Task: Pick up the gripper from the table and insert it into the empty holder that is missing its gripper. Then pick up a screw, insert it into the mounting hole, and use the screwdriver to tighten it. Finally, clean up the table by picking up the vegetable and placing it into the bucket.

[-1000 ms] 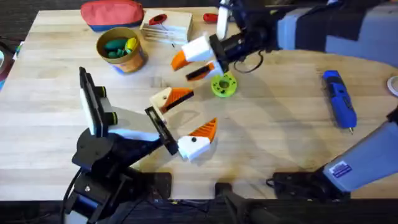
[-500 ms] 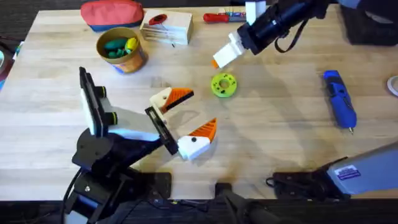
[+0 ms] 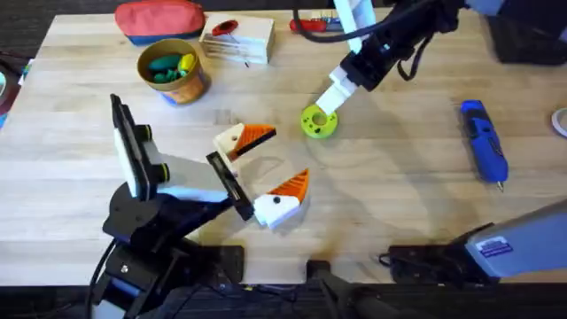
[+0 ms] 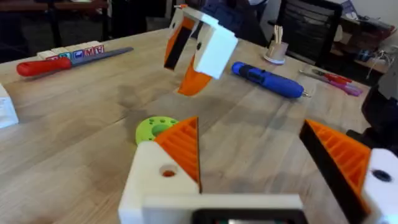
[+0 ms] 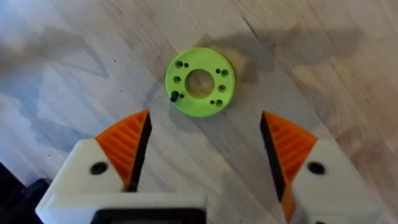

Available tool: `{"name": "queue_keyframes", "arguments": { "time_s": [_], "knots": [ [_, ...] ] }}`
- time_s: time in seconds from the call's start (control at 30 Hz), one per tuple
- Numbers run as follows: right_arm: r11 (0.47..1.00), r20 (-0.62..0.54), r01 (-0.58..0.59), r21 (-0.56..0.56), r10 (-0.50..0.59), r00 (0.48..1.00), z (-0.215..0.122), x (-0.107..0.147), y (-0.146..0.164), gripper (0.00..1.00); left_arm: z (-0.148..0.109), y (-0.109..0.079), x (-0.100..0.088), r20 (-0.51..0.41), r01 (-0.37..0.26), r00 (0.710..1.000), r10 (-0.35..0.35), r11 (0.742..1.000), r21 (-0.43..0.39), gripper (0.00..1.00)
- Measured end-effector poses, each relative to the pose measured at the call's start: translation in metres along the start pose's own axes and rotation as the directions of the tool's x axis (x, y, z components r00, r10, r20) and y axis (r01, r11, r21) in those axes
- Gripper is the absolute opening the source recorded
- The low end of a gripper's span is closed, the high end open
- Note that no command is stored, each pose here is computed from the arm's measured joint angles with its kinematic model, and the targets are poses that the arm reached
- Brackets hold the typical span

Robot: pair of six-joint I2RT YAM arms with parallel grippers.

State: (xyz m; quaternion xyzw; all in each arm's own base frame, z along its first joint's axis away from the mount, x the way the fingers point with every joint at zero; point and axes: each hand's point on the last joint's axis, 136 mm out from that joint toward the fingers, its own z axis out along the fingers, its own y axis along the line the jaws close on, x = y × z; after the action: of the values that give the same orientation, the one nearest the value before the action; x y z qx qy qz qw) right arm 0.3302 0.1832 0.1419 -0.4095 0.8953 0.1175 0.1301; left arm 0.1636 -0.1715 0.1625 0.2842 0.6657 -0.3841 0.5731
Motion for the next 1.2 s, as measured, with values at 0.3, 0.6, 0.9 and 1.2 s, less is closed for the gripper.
{"name": "queue_keyframes", "arguments": {
  "time_s": [0.3, 0.6, 0.9, 1.2],
  "knots": [
    [0.992, -0.071, 0.128, -0.024, -0.129, 0.989, 0.039, 0.014, 0.04, 0.854, 0.0, 0.0, 0.0, 0.0, -0.003, 1.0, 0.003, 1.0, 0.0, 0.986],
    [0.987, -0.049, 0.158, -0.02, -0.159, 0.986, 0.057, 0.01, 0.055, 0.589, 0.0, 0.0, 0.0, 0.0, -0.004, 1.0, 0.004, 1.0, 0.0, 0.986],
    [0.995, -0.128, 0.102, -0.014, -0.103, 0.986, 0.078, 0.024, 0.048, 0.498, 0.0, 0.0, 0.0, 0.0, -0.004, 1.0, 0.004, 1.0, 0.0, 0.987],
    [0.996, -0.137, 0.087, 0.014, -0.084, 0.987, 0.078, 0.025, 0.044, 0.36, 0.0, 0.0, 0.0, 0.0, -0.003, 1.0, 0.003, 1.0, 0.0, 0.986]
  ]
}}
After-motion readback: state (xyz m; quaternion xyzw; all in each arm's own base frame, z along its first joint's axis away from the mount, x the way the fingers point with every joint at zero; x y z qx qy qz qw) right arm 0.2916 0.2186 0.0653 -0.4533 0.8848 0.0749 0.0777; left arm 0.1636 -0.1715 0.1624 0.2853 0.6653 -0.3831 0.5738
